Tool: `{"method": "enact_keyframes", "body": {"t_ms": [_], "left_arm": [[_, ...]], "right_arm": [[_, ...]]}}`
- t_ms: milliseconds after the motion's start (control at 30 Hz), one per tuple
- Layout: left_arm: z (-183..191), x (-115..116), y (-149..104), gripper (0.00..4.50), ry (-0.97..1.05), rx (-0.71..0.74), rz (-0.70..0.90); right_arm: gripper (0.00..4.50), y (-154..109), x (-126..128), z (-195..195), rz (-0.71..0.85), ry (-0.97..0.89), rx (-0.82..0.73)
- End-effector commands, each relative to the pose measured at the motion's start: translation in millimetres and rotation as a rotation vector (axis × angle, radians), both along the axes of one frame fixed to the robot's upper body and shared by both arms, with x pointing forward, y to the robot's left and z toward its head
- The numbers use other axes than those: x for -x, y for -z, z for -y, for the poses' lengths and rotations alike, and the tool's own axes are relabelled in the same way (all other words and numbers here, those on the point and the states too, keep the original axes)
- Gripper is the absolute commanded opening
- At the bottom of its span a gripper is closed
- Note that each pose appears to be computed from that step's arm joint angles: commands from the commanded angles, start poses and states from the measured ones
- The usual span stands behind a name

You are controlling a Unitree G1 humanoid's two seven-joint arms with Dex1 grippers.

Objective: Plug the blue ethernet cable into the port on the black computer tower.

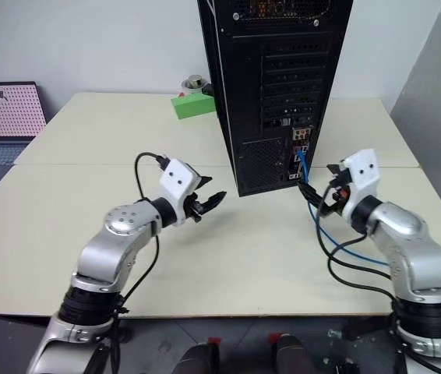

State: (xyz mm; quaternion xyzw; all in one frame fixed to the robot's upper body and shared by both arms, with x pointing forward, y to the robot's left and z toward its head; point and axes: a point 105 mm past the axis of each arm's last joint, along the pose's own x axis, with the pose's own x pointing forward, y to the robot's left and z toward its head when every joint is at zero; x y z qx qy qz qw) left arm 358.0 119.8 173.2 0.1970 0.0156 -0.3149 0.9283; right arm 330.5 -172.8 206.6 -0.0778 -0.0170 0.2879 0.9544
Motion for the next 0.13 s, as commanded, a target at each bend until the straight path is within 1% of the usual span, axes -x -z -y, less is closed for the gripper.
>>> {"method": "enact_keyframes", "body": {"t_ms": [33,133], "left_arm": [[-11.0,8.8,-17.9,2.73,0.053,-0.001,0.055],[-17.3,14.7,-15.0,2.73,0.090,-0.005,0.024]], "right_arm": [[4.49,-22.2,15.8,6.2,0.064,-0.064,-0.002],[4.49,-24.0,15.3,12.5,0.065,-0.052,0.002]]}}
